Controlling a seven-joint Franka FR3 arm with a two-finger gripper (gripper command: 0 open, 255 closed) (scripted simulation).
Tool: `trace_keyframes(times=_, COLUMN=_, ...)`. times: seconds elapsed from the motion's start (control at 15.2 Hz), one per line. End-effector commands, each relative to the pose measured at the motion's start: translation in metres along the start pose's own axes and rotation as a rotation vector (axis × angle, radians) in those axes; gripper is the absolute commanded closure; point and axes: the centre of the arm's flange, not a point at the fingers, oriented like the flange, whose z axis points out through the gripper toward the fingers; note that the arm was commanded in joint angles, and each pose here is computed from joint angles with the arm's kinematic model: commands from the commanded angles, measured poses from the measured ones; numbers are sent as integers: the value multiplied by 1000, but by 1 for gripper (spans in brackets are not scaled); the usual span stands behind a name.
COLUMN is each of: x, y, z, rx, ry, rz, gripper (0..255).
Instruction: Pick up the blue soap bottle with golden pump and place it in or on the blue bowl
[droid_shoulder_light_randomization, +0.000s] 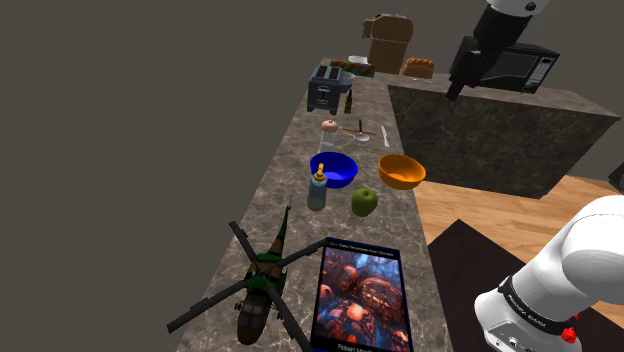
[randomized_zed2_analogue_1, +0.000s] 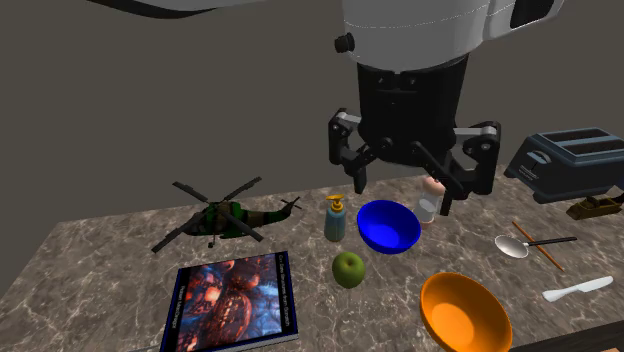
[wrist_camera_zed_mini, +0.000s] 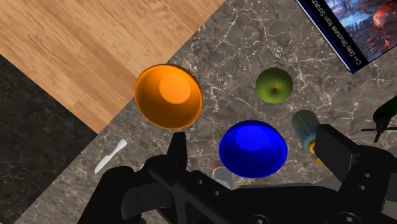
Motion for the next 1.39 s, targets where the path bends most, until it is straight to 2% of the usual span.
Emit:
trace_keyframes(times=0.0, x=0, y=0, z=0, rx=0, ry=0, rz=0, gripper=0)
trace_keyframes(times=1.32, x=179, y=-115, z=186, rx=42, ry=-206, rz=-160, gripper=0)
